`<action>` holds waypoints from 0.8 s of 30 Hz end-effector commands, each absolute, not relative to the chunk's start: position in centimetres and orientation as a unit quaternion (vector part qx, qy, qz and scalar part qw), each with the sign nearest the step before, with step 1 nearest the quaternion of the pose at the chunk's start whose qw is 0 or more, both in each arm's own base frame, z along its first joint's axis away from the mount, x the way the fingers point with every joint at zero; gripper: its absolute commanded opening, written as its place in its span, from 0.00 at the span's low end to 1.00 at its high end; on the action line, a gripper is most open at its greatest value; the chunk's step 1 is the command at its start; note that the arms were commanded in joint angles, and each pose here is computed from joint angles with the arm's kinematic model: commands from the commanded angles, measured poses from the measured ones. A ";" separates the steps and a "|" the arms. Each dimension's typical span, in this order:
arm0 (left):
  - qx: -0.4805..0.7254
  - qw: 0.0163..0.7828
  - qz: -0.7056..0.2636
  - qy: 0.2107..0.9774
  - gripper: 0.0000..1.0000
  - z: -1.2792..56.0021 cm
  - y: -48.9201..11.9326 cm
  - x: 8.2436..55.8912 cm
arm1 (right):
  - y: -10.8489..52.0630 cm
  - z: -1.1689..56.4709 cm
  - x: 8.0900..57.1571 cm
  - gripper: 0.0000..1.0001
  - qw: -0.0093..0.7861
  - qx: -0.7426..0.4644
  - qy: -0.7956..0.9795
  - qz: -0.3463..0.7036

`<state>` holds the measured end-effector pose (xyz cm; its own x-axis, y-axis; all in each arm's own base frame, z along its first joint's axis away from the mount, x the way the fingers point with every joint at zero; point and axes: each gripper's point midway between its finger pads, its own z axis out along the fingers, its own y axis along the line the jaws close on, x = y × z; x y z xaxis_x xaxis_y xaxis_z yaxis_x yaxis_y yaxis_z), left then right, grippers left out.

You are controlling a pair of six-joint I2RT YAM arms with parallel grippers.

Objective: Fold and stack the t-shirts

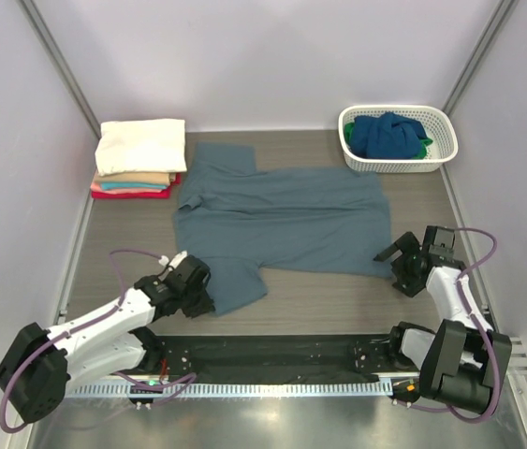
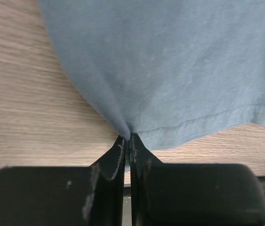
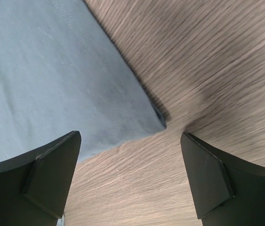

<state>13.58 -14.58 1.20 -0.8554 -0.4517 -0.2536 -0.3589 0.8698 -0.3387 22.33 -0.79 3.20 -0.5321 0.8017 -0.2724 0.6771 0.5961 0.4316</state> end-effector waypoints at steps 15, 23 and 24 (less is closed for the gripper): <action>-0.178 0.207 -0.134 0.953 0.00 2.2 -14.2 14.9 | 0.3 0.2 23.5 0.12 0.218 0.434 0.856 0.180; -0.187 0.244 -0.144 0.941 0.00 10.2 -12.5 14.3 | 0.8 7.7 22.9 0.01 0.274 0.404 0.850 0.197; -0.185 0.240 -0.157 0.940 0.00 10.9 -12.7 13.9 | 0.8 9.2 22.8 0.01 0.294 0.397 0.847 0.198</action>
